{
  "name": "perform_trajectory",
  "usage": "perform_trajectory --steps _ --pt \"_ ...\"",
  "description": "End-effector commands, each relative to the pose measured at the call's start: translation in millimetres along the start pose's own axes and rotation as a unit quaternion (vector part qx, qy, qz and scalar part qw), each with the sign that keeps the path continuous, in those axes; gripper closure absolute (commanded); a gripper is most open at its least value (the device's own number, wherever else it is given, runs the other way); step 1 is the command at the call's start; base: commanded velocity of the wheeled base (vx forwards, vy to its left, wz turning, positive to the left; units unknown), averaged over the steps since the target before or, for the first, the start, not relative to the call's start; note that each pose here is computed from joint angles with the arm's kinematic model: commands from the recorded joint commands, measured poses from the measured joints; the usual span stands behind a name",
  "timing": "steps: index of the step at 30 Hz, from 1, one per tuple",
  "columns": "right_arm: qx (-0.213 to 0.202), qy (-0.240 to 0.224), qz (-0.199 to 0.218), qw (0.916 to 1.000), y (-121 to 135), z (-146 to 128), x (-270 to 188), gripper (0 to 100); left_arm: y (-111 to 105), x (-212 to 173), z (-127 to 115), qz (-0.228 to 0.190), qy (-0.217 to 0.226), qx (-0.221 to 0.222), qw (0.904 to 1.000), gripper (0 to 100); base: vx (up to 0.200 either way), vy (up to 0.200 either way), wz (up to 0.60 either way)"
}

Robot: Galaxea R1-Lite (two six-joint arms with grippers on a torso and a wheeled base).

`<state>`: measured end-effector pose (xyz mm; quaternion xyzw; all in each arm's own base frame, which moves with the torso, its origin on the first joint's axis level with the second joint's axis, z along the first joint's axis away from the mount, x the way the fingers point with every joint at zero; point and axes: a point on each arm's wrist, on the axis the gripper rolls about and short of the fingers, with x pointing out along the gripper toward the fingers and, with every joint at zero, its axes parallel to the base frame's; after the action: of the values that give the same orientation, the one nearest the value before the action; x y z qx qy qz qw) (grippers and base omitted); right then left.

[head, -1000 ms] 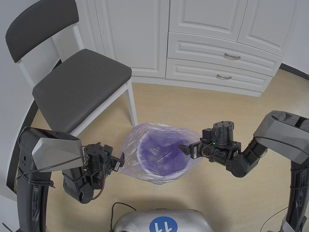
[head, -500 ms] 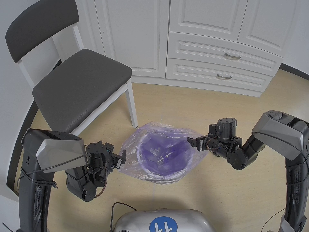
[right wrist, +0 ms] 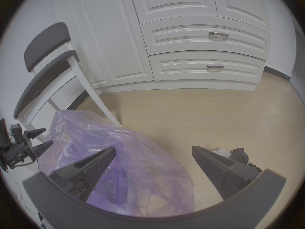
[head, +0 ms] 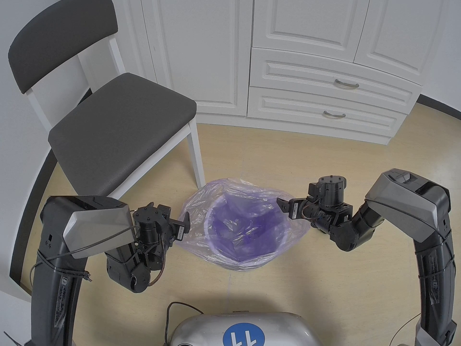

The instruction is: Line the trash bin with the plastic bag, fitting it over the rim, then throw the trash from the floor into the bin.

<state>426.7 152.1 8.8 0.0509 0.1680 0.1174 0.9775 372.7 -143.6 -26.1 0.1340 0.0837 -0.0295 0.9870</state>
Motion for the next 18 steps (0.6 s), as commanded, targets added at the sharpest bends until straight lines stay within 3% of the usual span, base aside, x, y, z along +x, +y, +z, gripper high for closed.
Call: perform_trajectory --steps 1,7,18 --pt "0.013 -0.004 0.0 0.9999 4 -7 12 0 -3 9 -2 0.011 -0.006 -0.008 0.9999 0 0.0 0.0 0.0" --pt "0.06 -0.04 -0.022 0.9972 7 -3 35 0 -8 19 -5 0.013 -0.016 -0.021 0.9996 0 0.0 0.0 0.0" --pt "0.067 -0.036 -0.033 0.9966 -2 -18 51 0 -8 42 -23 0.028 -0.019 -0.031 0.999 0 0.0 0.0 0.0"
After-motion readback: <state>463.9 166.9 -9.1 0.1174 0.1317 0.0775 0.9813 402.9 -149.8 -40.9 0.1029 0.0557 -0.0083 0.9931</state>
